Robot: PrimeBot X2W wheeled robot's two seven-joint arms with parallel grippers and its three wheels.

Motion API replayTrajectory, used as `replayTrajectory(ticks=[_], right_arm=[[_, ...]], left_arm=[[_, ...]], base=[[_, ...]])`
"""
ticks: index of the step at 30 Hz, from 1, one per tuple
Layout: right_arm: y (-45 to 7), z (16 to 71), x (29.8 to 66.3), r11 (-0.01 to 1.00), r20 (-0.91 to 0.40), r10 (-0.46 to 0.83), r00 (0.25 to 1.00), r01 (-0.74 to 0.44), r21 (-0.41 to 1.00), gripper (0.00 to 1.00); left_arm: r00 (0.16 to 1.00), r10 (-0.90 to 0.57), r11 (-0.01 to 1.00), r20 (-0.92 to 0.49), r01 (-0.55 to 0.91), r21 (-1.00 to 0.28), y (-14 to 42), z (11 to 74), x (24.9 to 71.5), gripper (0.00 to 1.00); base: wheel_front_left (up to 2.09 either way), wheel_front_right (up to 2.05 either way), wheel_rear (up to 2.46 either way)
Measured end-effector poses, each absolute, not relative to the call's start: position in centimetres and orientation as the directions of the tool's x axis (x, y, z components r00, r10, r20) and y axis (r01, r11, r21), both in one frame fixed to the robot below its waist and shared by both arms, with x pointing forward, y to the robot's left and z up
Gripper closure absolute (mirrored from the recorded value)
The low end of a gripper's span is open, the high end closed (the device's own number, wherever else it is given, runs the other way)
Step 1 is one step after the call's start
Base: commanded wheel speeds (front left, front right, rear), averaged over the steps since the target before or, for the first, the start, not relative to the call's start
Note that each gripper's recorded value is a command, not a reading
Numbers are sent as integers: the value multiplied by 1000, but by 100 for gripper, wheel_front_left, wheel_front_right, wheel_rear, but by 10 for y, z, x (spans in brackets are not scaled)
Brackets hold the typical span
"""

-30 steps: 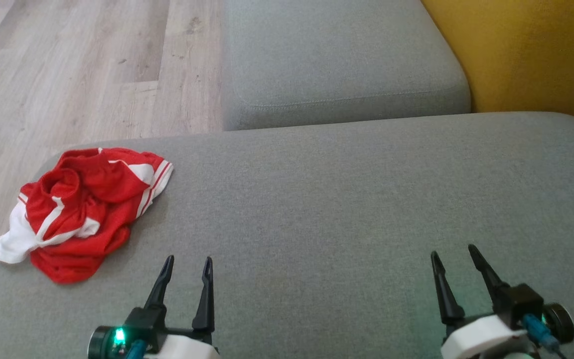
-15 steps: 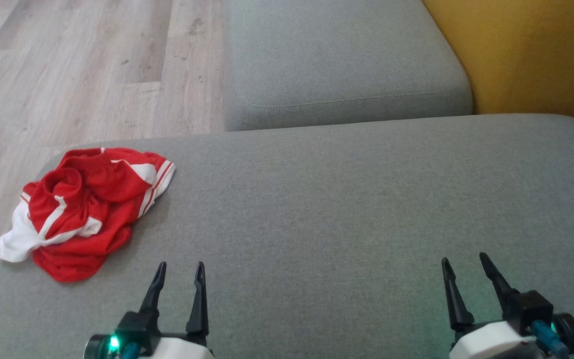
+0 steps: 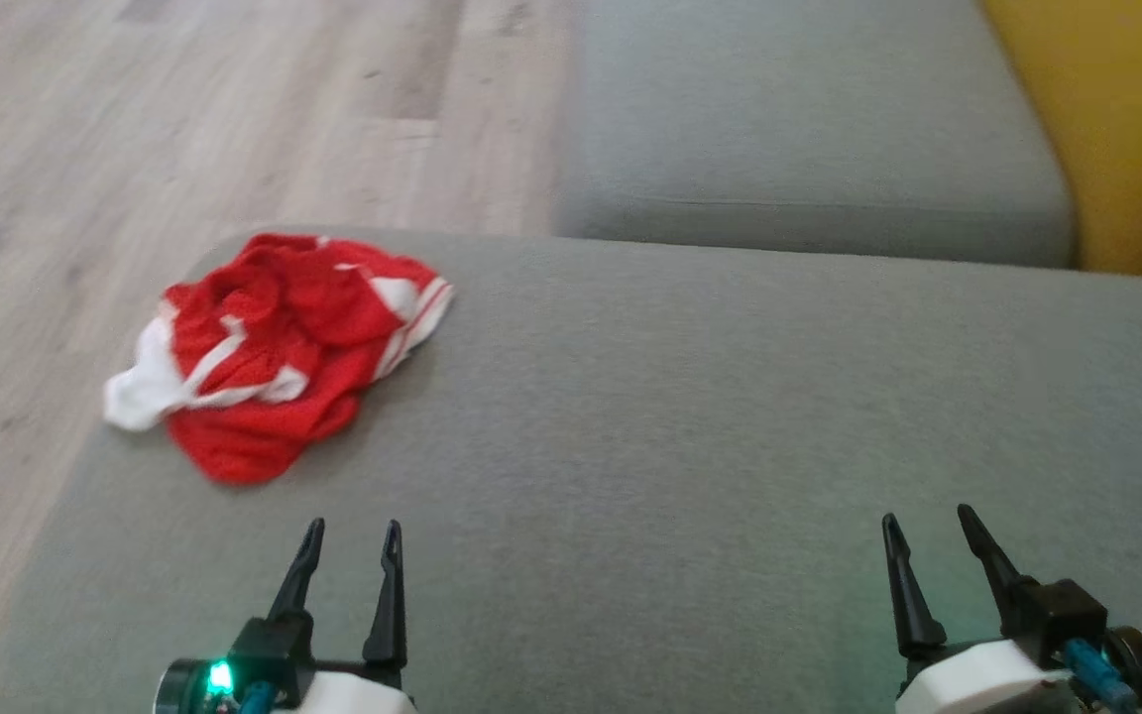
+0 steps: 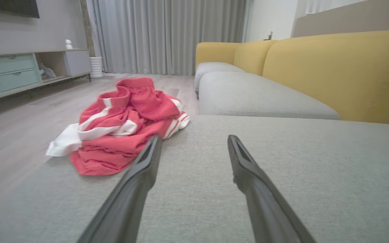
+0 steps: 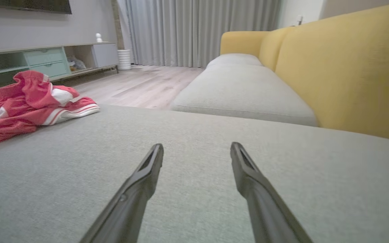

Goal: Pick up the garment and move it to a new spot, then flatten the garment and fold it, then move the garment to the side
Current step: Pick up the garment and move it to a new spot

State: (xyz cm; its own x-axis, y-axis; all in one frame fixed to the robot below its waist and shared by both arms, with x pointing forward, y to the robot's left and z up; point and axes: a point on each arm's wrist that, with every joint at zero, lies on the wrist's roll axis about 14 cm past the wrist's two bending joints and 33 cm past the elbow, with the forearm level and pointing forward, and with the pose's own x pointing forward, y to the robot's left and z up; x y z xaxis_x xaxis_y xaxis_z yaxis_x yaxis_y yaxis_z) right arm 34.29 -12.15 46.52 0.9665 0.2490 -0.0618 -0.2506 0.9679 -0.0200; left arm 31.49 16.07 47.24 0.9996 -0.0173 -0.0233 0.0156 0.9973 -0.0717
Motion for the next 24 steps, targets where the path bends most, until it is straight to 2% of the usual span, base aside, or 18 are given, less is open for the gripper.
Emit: replayTrajectory(ticks=[8, 14, 18, 24], right_arm=[[-64, 461, 360, 910, -84, 412, 907, -414, -16, 0], [-15, 461, 372, 843, -90, 534, 841, -538, -21, 0], [11, 463, 386, 808, -78, 586, 806, -589, -20, 0], [24, 450, 391, 783, -111, 616, 780, -622, -26, 0]], left_arm=[[987, 161, 983, -20, -162, -81, 214, 471, 286, 0], [939, 344, 936, 1, -343, -81, 264, 478, 259, 0], [904, 428, 902, -4, -427, -66, 286, 479, 249, 0], [870, 492, 870, 6, -492, -41, 304, 485, 241, 0]], base=[[0, 0, 0], [0, 0, 0], [0, 0, 0], [0, 0, 0]])
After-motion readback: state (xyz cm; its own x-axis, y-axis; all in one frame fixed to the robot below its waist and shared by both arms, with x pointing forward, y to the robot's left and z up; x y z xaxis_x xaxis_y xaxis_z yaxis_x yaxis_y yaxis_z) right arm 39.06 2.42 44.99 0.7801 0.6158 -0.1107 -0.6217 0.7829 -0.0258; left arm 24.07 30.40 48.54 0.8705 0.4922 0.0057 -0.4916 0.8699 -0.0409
